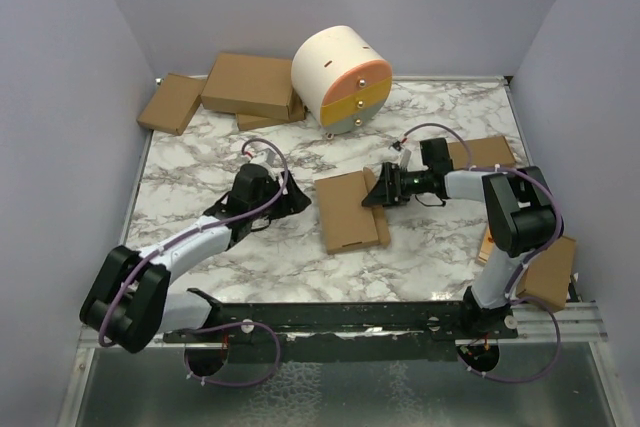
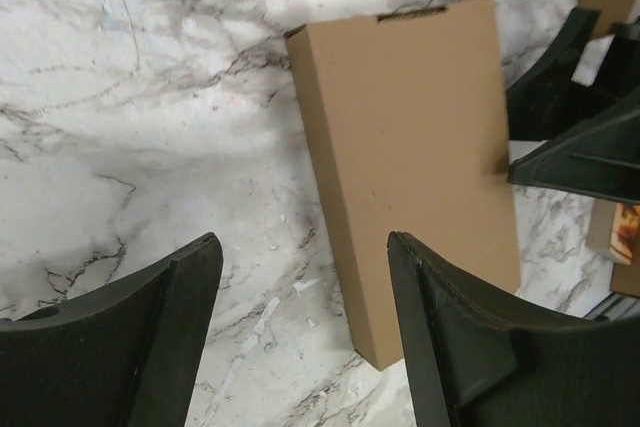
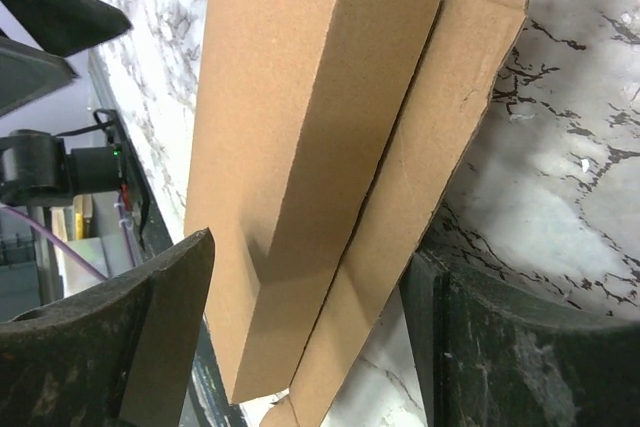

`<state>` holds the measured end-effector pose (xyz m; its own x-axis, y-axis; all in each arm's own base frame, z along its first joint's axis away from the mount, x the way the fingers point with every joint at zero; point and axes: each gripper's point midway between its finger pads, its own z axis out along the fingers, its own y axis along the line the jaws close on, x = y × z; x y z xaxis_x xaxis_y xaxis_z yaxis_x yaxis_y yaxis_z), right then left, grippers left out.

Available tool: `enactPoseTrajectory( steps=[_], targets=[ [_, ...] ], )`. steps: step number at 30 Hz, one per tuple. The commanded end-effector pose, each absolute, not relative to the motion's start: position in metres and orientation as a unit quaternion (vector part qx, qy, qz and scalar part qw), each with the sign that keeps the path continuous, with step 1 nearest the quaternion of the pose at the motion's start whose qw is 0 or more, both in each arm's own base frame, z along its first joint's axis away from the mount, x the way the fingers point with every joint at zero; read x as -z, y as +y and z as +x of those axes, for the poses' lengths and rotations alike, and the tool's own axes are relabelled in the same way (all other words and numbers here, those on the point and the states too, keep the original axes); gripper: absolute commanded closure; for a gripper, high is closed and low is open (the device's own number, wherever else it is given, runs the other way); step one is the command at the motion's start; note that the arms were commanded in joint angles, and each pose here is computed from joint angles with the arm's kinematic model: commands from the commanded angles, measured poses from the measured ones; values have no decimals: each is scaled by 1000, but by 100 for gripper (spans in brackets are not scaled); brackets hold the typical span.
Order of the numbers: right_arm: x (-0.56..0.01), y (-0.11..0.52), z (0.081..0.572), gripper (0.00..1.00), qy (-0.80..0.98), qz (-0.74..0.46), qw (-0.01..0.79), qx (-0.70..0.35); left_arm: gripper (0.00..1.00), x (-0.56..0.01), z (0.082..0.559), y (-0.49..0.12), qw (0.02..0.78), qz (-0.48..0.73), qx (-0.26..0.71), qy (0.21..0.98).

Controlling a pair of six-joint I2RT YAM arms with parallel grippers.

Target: Fold the paper box

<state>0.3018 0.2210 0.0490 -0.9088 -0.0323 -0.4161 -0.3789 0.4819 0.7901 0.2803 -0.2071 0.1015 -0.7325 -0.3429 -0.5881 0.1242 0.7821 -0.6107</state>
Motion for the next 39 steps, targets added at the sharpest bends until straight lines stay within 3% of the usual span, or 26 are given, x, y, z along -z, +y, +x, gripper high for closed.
enactPoseTrajectory(
  steps=[1, 6, 9, 14, 26, 31, 35, 39],
  targets=[
    [-53, 224, 312, 30, 849, -166, 213, -454, 31, -86, 280, -226, 321, -45, 334, 885],
    [-42, 227, 316, 35, 870, -186, 221, -400, 37, -76, 285, -244, 296, -26, 328, 896],
    [-36, 231, 316, 42, 878, -209, 221, -369, 46, -69, 285, -252, 280, -13, 331, 901],
    [-37, 242, 315, 57, 876, -257, 235, -333, 52, -66, 285, -262, 269, 1, 338, 902],
    [-40, 264, 312, 77, 867, -330, 261, -269, 53, -68, 289, -270, 267, 7, 344, 900],
    [-49, 270, 310, 70, 865, -329, 251, -284, 53, -65, 293, -267, 271, 14, 328, 905],
    [-81, 258, 318, 47, 841, -325, 271, -338, 52, -59, 304, -257, 273, 23, 299, 914],
    [-117, 237, 324, 36, 802, -341, 313, -377, 51, -55, 320, -249, 274, 28, 282, 919]
  ],
)
